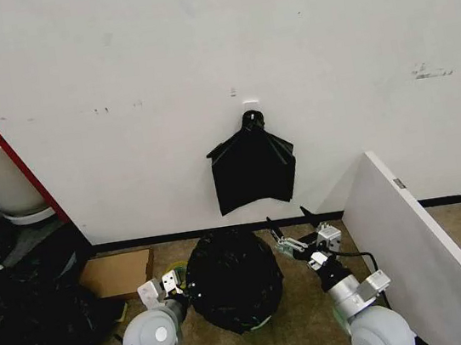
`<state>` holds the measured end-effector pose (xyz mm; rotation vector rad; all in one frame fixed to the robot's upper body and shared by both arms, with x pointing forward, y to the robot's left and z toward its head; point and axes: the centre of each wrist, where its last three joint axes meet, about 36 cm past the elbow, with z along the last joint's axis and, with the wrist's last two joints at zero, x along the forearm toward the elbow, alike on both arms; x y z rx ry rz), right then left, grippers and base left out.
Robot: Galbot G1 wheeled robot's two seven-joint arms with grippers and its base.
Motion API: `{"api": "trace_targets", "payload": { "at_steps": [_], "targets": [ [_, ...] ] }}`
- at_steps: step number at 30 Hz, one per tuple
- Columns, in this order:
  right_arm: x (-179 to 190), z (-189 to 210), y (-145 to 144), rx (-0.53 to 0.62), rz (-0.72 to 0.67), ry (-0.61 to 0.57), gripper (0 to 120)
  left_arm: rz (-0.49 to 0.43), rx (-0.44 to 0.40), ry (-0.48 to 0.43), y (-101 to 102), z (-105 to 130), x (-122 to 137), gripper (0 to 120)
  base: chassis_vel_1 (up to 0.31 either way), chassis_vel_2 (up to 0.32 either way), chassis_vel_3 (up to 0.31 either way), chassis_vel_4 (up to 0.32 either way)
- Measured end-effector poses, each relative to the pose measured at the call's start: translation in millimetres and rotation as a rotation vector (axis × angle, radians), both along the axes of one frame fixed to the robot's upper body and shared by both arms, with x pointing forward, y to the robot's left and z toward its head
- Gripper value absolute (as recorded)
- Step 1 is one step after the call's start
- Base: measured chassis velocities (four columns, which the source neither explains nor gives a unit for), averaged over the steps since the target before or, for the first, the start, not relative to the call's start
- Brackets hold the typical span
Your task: Place the garbage bag over the trash bin.
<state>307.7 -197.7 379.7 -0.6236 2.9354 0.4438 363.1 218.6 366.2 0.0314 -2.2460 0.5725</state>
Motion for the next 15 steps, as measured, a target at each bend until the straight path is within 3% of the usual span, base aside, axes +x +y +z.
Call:
{"api": "trace_targets", "payload": {
  "at_steps": [3, 9, 15],
  "targets": [
    [0.2, 0.0, 0.0, 0.000, 0.001, 0.003, 100, 0.001, 0.010, -0.001, -0.5, -1.2, -0.1, 0, 0.000, 0.000, 0.000, 0.000],
    [0.5, -0.2, 0.6, 0.001, 0.004, 0.012, 100, -0.002, 0.032, -0.013, -0.4, -1.1, -1.3, 29, 0.000, 0.000, 0.000, 0.000],
    [0.5, -0.5, 0.8, 0.002, 0.004, 0.015, 100, -0.007, 0.034, -0.023, -0.8, 1.8, -2.9, 47, 0.000, 0.000, 0.000, 0.000]
  ]
}}
